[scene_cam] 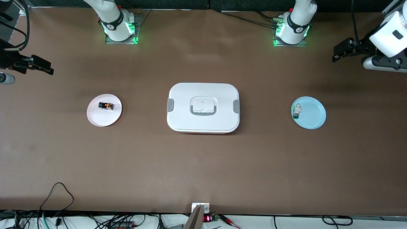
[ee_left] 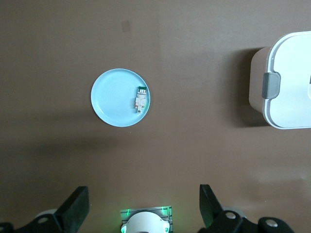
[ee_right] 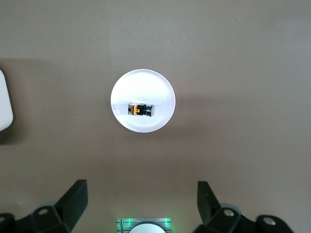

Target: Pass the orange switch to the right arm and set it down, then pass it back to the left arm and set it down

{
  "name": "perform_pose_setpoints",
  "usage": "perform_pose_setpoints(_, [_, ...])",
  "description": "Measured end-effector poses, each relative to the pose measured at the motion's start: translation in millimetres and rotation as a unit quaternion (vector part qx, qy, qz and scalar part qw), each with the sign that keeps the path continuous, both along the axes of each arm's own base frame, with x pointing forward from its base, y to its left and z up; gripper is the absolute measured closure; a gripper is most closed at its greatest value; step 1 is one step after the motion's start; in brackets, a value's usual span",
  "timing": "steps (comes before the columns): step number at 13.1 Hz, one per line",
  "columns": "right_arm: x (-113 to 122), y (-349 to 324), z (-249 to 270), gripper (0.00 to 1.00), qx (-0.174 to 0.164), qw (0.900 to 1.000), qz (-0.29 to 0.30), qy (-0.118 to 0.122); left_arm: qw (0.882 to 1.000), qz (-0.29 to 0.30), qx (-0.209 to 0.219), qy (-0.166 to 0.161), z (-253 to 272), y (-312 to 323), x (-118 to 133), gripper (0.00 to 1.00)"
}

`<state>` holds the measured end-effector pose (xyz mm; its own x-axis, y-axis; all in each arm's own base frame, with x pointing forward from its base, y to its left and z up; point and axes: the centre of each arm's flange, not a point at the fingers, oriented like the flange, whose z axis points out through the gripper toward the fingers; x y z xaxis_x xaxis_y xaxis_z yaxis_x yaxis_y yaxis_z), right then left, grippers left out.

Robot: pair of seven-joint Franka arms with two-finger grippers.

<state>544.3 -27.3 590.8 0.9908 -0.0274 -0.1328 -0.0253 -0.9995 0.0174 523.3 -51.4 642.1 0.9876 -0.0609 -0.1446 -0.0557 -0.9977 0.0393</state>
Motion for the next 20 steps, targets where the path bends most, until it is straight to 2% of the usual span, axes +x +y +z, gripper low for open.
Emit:
perform_pose_setpoints(7, [8, 1, -24, 0.0, -0.001, 1.0, 0.0, 0.029, 1.0, 0.0, 0.0, 0.0, 0, 0, 0, 0.0])
perform_pose_setpoints(12, [18, 2, -60, 0.0, -0.002, 0.997, -0.001, 0.073, 1.0, 0.0, 0.0, 0.0, 0, 0, 0, 0.0])
perform_pose_setpoints(16, [24, 11, -70, 0.0, -0.003, 0.997, 0.007, 0.075, 1.0, 0.0, 0.0, 0.001, 0, 0, 0, 0.0])
perform_pose_setpoints(20, [42, 29, -102, 0.0, -0.007, 0.997, 0.021, 0.077, 1.0, 0.0, 0.0, 0.003, 0, 0, -1, 0.0])
